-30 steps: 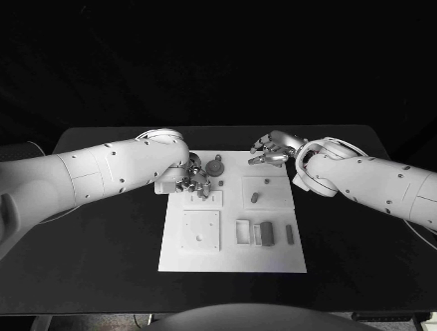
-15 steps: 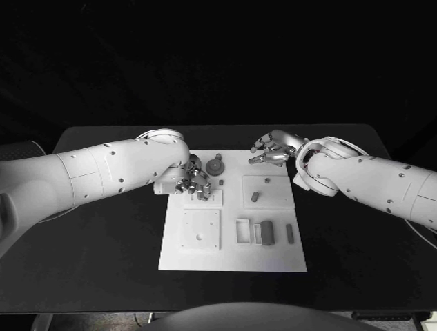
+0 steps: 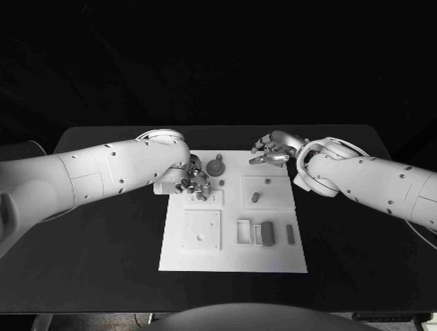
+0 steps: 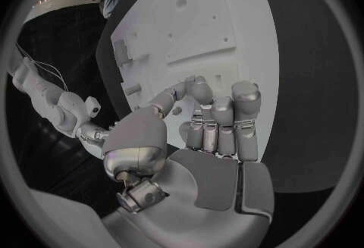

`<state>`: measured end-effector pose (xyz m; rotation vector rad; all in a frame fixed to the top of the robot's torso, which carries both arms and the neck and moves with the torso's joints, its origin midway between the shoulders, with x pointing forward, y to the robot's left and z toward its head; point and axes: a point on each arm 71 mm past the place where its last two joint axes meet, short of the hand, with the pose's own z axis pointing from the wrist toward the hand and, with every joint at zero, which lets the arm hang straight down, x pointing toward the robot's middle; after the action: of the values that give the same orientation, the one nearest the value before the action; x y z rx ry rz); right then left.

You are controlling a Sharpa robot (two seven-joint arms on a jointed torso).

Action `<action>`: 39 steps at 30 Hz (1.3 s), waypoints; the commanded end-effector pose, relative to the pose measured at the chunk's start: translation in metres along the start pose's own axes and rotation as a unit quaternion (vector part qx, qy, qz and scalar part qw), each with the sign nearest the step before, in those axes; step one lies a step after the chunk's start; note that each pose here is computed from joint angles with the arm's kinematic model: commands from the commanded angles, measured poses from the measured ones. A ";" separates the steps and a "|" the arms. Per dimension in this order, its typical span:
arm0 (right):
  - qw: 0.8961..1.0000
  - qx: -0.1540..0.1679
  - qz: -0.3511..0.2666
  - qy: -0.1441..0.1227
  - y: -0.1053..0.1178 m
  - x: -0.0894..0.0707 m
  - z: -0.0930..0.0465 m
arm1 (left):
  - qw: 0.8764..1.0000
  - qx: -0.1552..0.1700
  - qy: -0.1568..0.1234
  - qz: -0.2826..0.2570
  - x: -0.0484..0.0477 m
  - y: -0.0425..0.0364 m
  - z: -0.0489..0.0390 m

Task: Assemble the parts on the task board

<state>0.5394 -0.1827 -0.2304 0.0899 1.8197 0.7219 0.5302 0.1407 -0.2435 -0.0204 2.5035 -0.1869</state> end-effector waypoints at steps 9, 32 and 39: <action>1.000 -0.004 -0.002 0.007 0.001 0.001 0.000 | 1.000 -0.006 -0.018 0.013 -0.0008 -0.0018 0.0008; 1.000 -0.003 -0.002 0.007 0.001 0.001 0.000 | 0.999 0.002 -0.031 0.025 0.0011 -0.0068 0.0000; 1.000 -0.003 -0.002 0.007 0.001 0.001 0.000 | 0.999 0.003 -0.035 0.032 0.0022 -0.0076 -0.0008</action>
<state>0.5393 -0.1828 -0.2304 0.0896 1.8209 0.7219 0.5278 0.1353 -0.2428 0.0380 2.4569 -0.1633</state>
